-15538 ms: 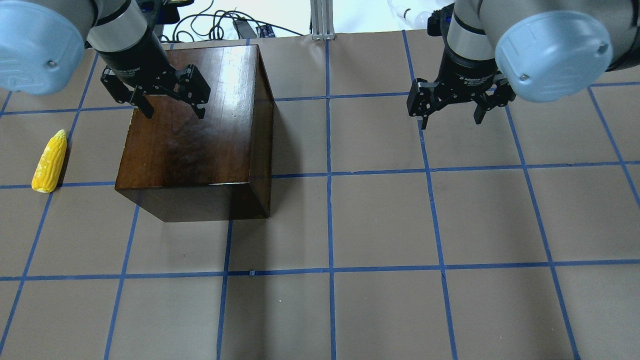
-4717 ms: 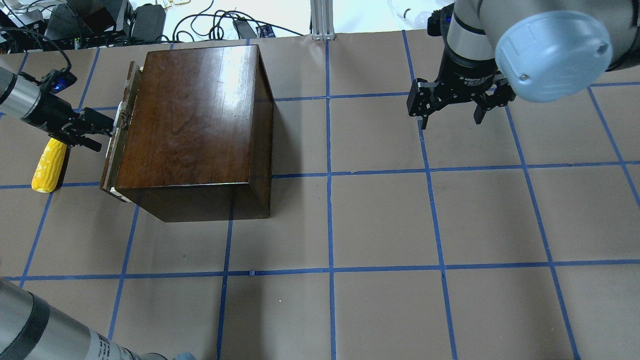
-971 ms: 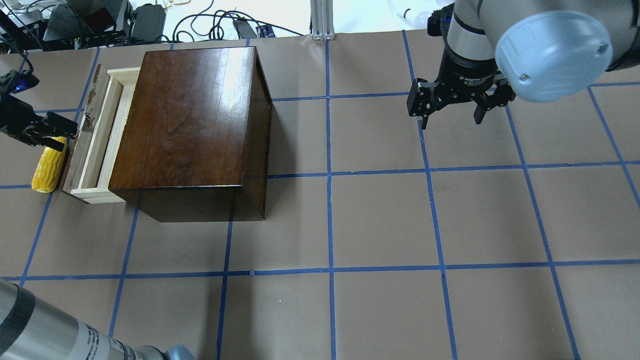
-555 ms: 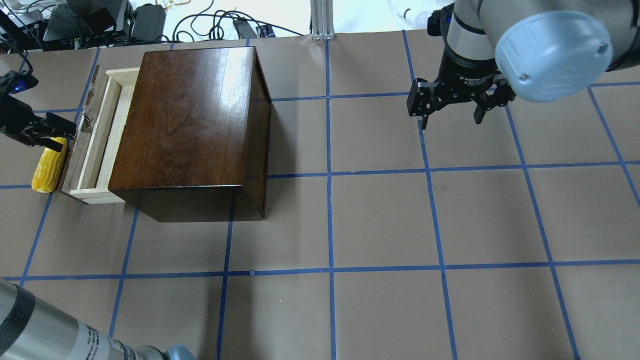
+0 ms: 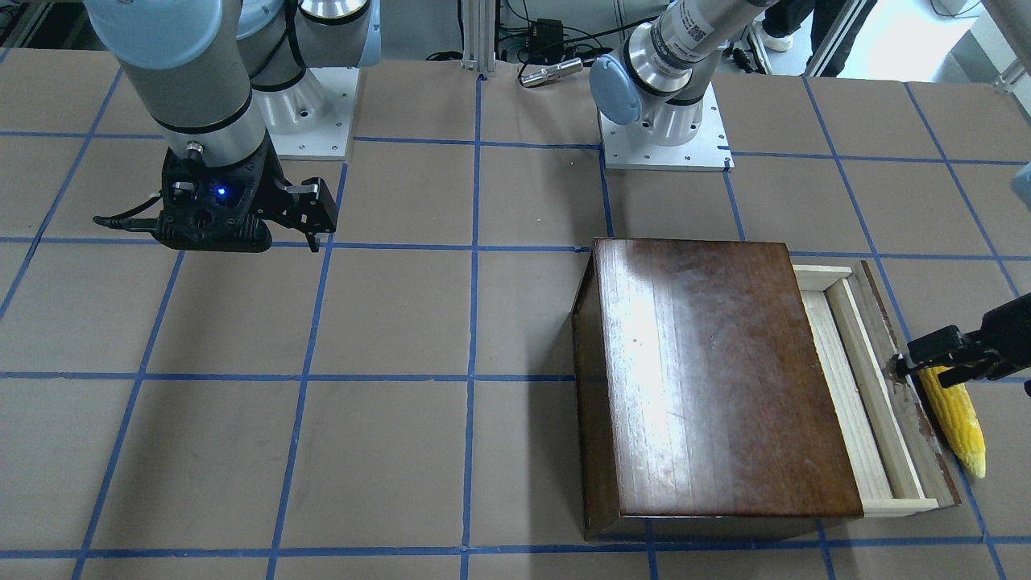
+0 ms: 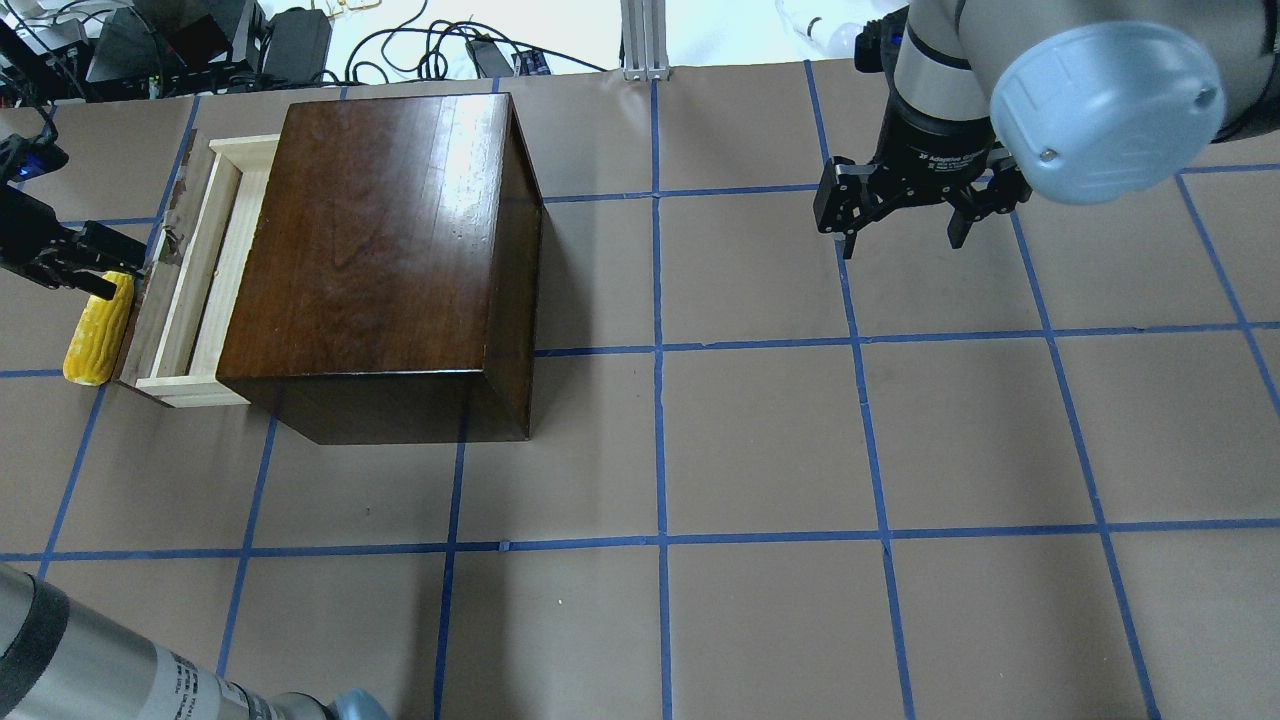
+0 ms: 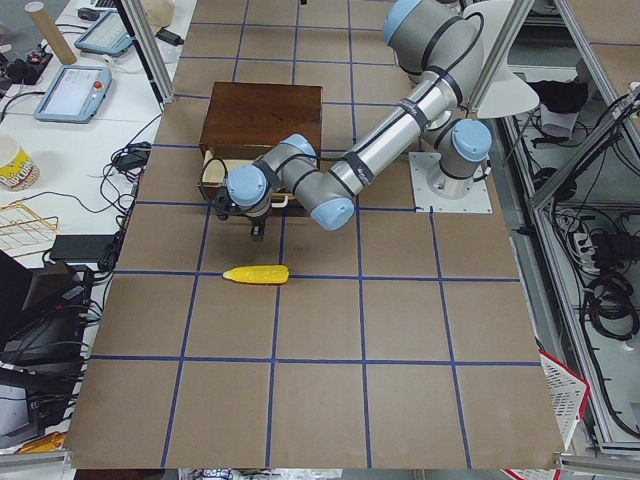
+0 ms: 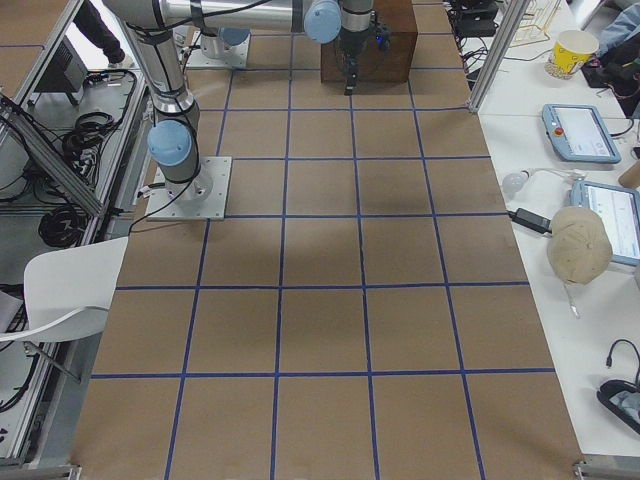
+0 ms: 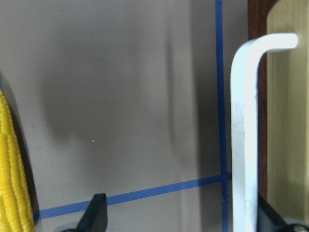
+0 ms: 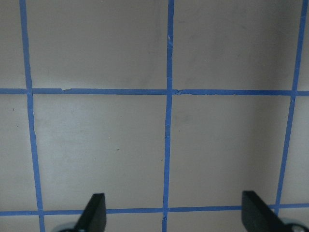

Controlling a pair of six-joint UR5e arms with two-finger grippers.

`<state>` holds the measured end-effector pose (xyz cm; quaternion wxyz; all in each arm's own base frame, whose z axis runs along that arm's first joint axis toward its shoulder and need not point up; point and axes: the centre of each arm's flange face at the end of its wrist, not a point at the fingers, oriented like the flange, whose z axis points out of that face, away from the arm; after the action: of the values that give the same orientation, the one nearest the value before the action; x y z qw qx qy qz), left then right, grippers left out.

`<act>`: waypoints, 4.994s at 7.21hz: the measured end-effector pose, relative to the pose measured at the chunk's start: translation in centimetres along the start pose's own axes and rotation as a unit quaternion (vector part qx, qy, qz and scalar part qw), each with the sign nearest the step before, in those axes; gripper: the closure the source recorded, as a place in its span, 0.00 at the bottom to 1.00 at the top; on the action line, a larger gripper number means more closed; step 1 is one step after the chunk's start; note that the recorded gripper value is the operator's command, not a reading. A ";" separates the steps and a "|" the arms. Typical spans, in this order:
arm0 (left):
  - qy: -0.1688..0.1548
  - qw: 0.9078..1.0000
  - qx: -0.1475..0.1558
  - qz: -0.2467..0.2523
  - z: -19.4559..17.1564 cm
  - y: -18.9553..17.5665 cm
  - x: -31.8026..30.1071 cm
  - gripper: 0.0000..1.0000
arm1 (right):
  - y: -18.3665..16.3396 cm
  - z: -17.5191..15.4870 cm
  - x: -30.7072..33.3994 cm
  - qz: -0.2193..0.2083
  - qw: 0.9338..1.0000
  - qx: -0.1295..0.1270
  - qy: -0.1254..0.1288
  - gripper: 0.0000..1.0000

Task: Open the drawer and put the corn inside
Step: 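Release the drawer handle and lift the left gripper away, then lower the left gripper onto the yellow corn cob and grasp it, then lift the corn cob and carry it over the open drawer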

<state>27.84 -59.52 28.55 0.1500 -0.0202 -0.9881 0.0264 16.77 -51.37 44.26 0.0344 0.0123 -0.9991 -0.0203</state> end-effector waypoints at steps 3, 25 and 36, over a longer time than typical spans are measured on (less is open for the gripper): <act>-0.044 0.999 0.015 -0.006 -4.6 -0.4 -2.4 0.00 | 0.0 0.0 0.0 0.000 1.000 0.000 0.001 0.00; -0.136 0.990 -0.008 -0.033 -4.2 -5.5 -3.2 0.99 | 0.0 0.0 0.0 0.000 1.000 0.000 0.000 0.00; -0.059 0.997 -0.040 0.008 -4.3 -8.1 16.6 0.98 | 0.0 0.0 0.0 0.000 1.000 0.000 0.000 0.00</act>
<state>13.02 -66.63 38.06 0.0902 -0.0321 -0.9953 -0.0106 16.77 -51.37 44.26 0.0341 0.0125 -0.9991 -0.0204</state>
